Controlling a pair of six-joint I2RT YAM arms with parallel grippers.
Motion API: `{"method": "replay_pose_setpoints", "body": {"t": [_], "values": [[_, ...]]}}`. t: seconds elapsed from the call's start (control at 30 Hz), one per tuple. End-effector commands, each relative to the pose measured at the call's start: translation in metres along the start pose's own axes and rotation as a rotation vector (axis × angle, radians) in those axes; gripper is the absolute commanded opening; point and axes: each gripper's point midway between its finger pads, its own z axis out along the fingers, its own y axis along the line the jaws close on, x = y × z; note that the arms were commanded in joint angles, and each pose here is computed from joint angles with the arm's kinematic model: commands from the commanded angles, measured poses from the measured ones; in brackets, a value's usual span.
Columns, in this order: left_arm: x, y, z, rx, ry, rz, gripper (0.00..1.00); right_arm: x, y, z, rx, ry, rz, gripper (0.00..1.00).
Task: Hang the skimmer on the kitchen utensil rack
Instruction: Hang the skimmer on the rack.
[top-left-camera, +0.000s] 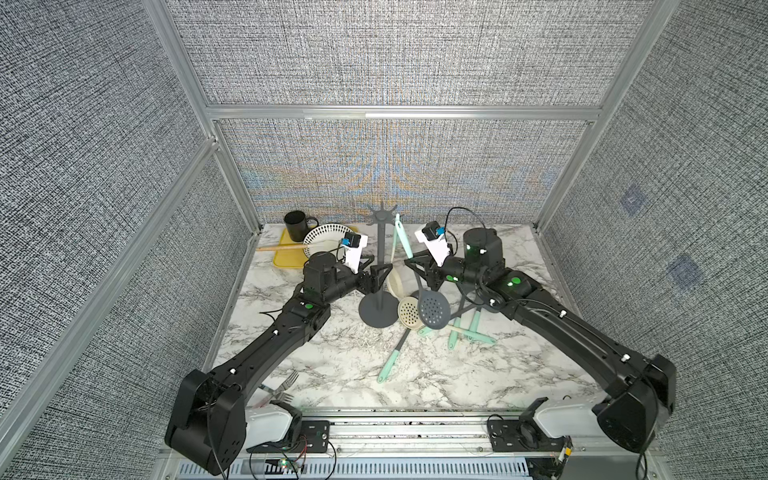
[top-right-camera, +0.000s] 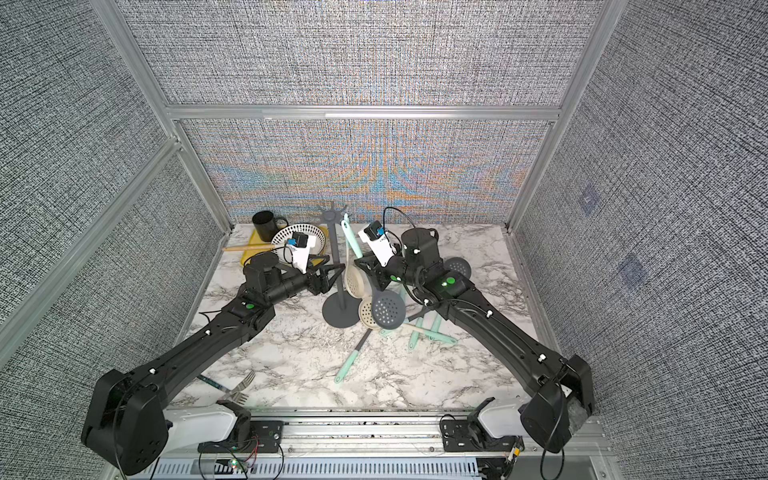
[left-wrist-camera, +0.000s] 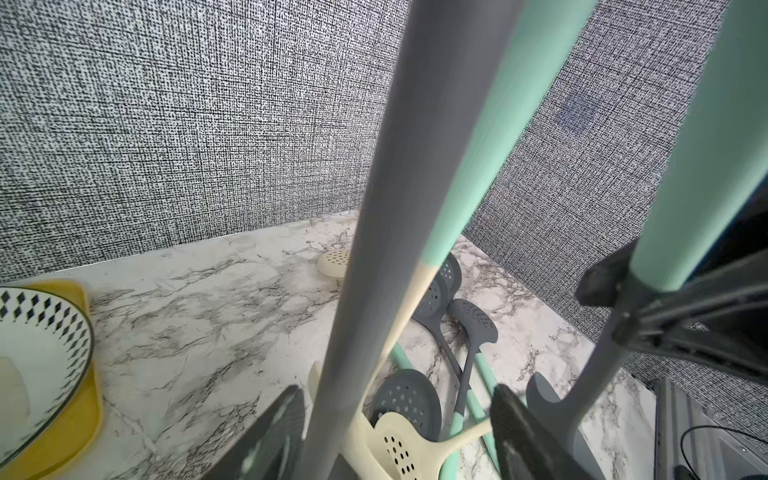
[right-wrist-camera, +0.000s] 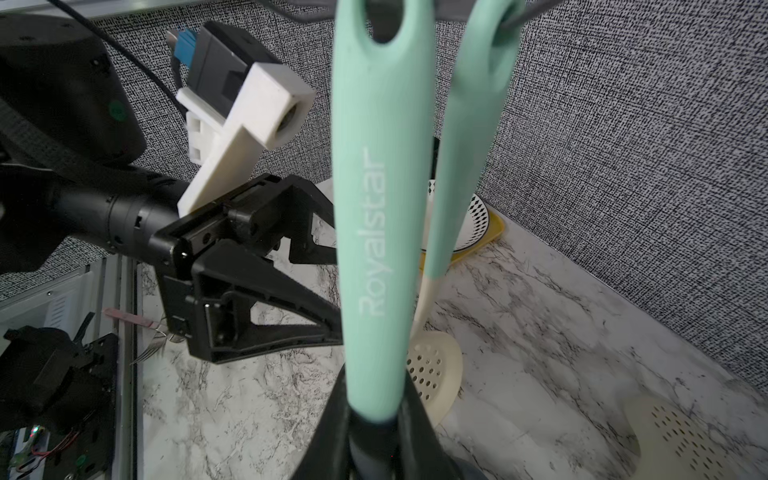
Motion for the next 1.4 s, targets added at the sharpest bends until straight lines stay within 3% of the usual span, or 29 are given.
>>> {"method": "replay_pose_setpoints", "body": {"t": [0.0, 0.37, 0.53, 0.63, 0.87, 1.03, 1.23, 1.37], "values": [[-0.008, -0.007, 0.0, 0.035, -0.023, 0.019, 0.72, -0.004, 0.003, 0.003, -0.02, -0.007, 0.001, 0.0], [-0.005, -0.002, -0.005, -0.003, -0.023, 0.022, 0.72, 0.012, 0.001, 0.017, -0.035, 0.037, 0.039, 0.0], [0.007, 0.02, -0.014, -0.138, -0.004, 0.004, 0.88, 0.017, 0.001, 0.025, -0.045, 0.038, 0.061, 0.0], [0.016, 0.034, -0.028, -0.239, 0.004, -0.017, 0.92, 0.014, 0.001, 0.03, -0.051, 0.028, 0.071, 0.0], [0.03, 0.047, -0.063, -0.384, 0.005, -0.072, 0.99, 0.005, 0.002, 0.032, -0.062, 0.0, 0.082, 0.38], [0.04, 0.038, -0.076, -0.375, 0.043, -0.079, 0.99, -0.004, 0.006, 0.018, -0.055, -0.035, 0.075, 0.62], [0.053, 0.013, -0.086, -0.36, 0.05, -0.046, 0.98, -0.001, 0.002, -0.017, 0.043, -0.076, 0.083, 0.64], [0.068, -0.002, -0.085, -0.359, 0.12, -0.032, 0.96, 0.026, -0.011, -0.043, 0.181, -0.071, 0.163, 0.64]]}}
